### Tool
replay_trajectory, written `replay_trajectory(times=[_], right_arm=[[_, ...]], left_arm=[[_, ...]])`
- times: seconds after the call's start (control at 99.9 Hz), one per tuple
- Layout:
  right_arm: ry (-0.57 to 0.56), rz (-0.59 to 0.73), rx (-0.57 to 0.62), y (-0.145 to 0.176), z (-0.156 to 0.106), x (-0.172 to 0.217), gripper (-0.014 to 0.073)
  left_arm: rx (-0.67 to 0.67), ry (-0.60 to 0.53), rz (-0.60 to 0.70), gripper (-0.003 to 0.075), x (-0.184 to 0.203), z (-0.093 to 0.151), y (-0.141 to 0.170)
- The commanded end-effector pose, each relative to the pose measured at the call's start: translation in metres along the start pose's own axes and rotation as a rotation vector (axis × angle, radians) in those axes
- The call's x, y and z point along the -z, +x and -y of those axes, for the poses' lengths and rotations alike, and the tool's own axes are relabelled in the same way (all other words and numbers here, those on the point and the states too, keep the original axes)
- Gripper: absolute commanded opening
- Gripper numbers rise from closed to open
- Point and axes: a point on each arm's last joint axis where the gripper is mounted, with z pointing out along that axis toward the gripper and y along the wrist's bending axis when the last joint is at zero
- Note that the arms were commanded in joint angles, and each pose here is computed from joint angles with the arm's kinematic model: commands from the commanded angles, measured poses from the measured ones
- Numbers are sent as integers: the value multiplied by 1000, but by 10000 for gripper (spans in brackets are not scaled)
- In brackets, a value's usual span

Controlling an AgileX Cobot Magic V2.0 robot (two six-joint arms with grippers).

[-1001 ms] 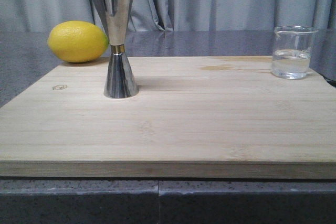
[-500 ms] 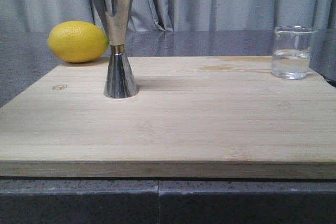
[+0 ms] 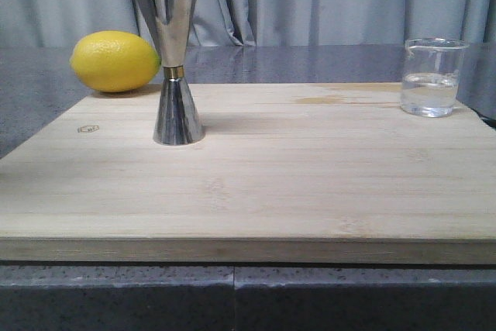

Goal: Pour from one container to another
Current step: 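Move the left gripper toward the steel jigger on the board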

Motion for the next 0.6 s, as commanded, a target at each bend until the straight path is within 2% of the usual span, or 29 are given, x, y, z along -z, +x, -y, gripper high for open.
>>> replay_trajectory(times=[0.0,0.15,0.35,0.591], right_arm=[[10,112,8,-18,1,3,499],[10,108,8,-17,1,3,499],[10,108,8,-17,1,3,499],[11,108,9,-17,1,3,499]], left_arm=[[16,63,74,546,-5,0,-9],[57,149,122,546,-19,-4,0],[112,176,146,546,-34,-8,30],[118,254,191,546,-44,-6,47]])
